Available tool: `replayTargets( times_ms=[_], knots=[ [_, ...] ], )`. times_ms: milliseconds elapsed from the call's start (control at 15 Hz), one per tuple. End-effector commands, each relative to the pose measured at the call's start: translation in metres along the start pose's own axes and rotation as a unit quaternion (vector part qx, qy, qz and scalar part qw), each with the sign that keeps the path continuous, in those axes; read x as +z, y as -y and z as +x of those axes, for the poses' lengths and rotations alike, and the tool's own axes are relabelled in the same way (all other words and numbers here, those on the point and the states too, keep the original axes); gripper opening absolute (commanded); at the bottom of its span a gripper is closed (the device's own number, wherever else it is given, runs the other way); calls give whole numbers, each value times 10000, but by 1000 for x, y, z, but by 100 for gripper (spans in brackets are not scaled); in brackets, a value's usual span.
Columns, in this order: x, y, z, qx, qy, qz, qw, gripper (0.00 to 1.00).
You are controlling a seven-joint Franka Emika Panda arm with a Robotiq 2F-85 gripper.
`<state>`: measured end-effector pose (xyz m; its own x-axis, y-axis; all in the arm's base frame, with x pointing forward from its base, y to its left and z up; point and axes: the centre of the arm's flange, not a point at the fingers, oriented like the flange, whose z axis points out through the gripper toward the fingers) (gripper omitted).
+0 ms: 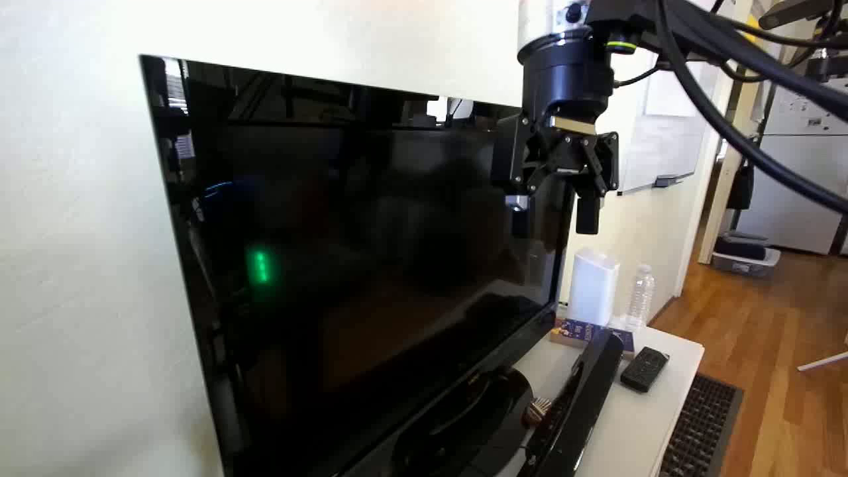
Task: Press a button on the black speaker
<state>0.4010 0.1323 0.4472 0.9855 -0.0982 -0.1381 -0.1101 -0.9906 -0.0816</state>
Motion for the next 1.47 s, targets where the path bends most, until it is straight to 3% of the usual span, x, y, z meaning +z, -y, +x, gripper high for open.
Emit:
replayTargets(
  times_ms=[0,533,1000,1200,1267,1333,1400],
  knots=[
    [0,0,0,0,0,0,10000,100],
    [0,0,0,-1,0,0,10000,100],
    [59,-36,55,-983,436,-420,9933,100],
    [94,-62,80,-1184,114,-614,9910,100],
    [106,-73,86,-1073,27,-492,9930,100],
    [84,-58,69,-1024,146,-495,9934,100],
    [95,-65,76,-1003,110,-468,9938,100]
  ],
)
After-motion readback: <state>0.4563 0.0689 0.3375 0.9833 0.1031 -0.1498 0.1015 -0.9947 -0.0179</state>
